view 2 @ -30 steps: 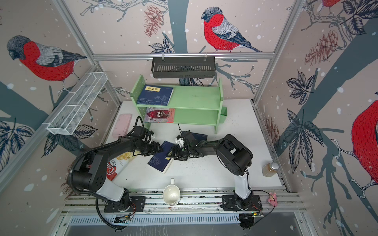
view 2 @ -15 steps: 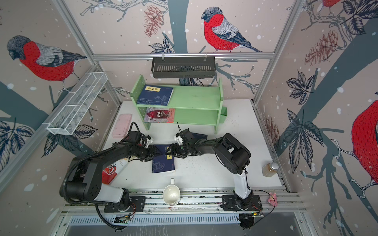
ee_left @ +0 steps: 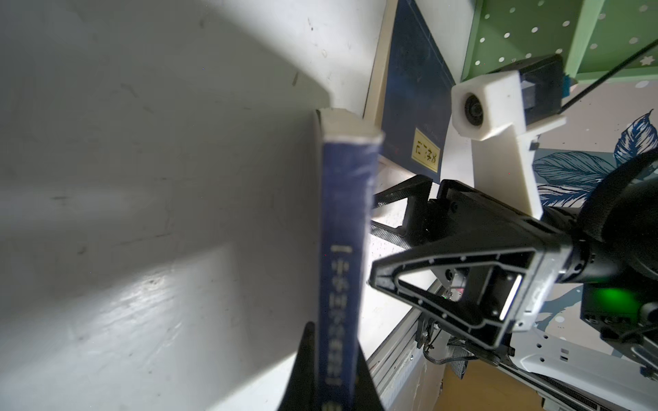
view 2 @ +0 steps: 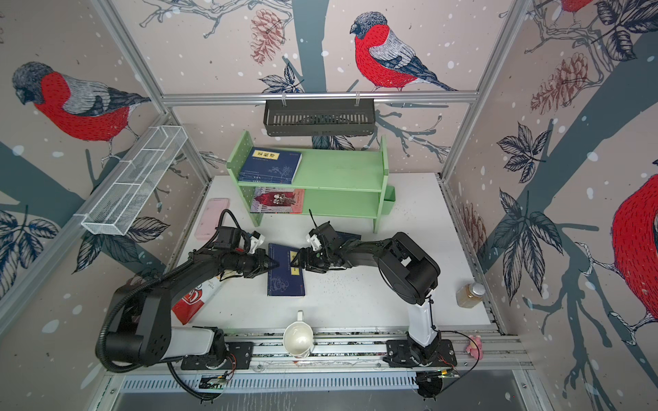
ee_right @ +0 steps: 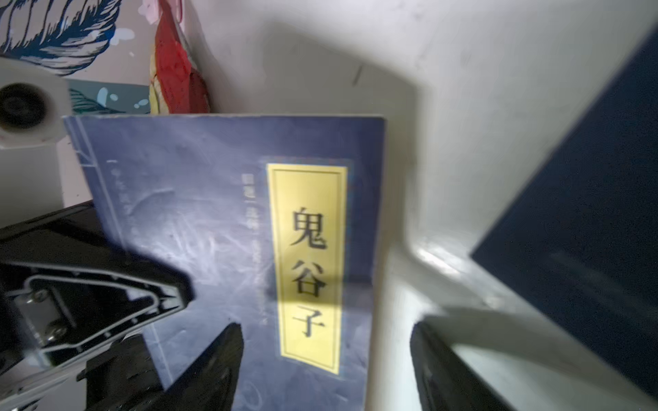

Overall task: Stacking books/files
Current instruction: Pick up the book at the center of the table, then pass the book.

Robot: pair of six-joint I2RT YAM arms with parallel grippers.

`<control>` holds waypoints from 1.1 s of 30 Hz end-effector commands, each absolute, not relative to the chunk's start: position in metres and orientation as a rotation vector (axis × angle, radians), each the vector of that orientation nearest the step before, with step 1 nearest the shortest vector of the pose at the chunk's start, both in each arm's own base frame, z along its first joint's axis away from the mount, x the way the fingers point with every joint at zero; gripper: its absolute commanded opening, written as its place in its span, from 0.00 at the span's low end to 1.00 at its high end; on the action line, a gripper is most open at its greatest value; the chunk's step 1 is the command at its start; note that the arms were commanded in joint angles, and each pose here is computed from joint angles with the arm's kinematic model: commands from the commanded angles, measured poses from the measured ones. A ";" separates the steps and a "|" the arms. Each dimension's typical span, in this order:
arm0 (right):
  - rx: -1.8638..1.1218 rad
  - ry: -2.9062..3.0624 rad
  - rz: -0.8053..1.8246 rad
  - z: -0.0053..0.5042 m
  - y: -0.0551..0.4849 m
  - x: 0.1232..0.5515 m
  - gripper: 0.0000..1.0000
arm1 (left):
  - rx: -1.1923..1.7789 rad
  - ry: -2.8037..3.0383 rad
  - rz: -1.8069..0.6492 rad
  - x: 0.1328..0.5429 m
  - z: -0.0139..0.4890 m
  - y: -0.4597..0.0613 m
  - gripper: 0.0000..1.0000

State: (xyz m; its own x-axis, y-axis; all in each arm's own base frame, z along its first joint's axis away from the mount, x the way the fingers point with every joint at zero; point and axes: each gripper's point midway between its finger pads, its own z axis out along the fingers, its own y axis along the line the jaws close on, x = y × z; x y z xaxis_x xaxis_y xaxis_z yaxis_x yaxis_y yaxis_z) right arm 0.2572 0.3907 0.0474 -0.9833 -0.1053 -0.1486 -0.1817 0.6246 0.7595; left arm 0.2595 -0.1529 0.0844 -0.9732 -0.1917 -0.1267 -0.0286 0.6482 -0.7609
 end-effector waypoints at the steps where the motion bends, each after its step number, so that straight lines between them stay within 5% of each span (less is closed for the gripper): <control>1: -0.210 2.773 1.176 0.047 0.373 0.260 0.77 | -0.164 2.623 -1.221 0.268 0.102 -0.151 0.00; 23: -0.323 2.374 1.254 0.233 0.328 0.238 0.81 | 0.299 2.334 -1.430 0.234 0.277 -0.171 0.00; 33: -0.329 1.949 1.345 0.366 0.302 0.226 0.83 | 0.419 1.682 -1.417 0.263 0.481 -0.177 0.00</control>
